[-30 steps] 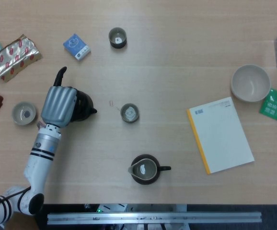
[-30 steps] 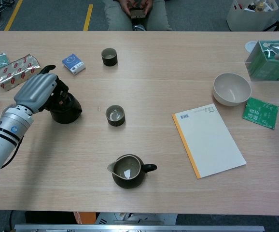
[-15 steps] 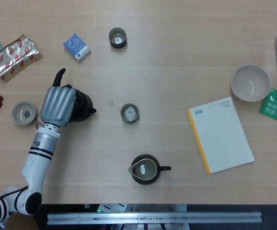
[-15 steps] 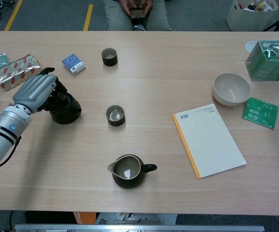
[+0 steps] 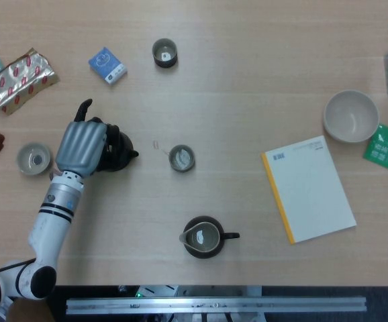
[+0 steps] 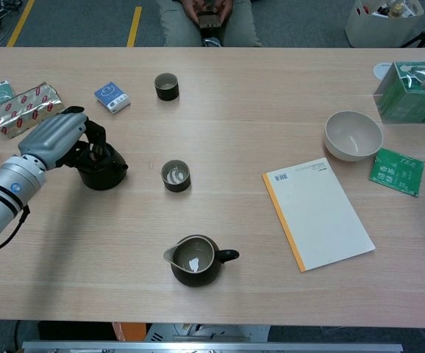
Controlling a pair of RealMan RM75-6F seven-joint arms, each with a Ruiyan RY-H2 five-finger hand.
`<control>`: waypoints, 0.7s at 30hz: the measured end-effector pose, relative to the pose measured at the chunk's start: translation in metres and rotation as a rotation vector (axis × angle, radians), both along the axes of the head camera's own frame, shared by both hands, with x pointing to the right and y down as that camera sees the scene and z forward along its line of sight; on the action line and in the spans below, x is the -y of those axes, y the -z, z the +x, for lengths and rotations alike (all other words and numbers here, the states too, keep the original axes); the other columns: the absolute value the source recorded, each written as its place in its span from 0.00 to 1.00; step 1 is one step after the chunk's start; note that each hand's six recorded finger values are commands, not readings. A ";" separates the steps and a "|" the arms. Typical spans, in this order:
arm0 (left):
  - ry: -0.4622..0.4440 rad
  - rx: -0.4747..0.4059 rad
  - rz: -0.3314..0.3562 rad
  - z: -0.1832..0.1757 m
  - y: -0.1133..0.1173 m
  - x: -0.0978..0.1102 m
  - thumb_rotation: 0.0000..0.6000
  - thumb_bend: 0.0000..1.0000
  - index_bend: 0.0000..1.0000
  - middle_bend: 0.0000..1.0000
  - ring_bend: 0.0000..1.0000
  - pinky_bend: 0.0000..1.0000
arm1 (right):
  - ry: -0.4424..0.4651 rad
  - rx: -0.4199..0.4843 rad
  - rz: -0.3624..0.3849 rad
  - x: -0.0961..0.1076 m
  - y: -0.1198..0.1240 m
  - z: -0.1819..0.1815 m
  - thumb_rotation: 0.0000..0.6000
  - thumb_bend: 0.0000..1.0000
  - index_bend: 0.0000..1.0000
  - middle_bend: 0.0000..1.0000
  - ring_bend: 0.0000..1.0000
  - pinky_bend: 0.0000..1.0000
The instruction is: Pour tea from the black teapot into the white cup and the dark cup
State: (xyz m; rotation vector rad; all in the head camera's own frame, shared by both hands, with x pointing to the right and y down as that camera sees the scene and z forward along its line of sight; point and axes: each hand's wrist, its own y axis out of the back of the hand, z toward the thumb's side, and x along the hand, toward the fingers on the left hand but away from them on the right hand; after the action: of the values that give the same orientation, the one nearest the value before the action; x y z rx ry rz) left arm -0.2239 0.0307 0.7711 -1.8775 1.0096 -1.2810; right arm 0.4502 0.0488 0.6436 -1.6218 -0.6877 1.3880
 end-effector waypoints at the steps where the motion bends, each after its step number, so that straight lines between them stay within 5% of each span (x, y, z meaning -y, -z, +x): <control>1: 0.001 -0.001 -0.002 0.000 0.001 0.000 0.86 0.31 0.48 0.58 0.38 0.04 | 0.000 0.000 -0.001 0.000 0.000 0.000 1.00 0.20 0.06 0.14 0.03 0.04; 21: -0.015 -0.028 -0.064 0.002 0.023 0.004 0.81 0.31 0.22 0.30 0.18 0.04 | -0.011 0.011 0.017 0.003 0.004 0.001 1.00 0.20 0.06 0.14 0.03 0.04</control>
State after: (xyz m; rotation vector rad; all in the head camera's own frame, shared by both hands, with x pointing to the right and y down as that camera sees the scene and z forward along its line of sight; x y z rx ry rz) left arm -0.2214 0.0269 0.7483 -1.9519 0.9772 -1.2954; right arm 0.4516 0.0460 0.6398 -1.6157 -0.7141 1.3776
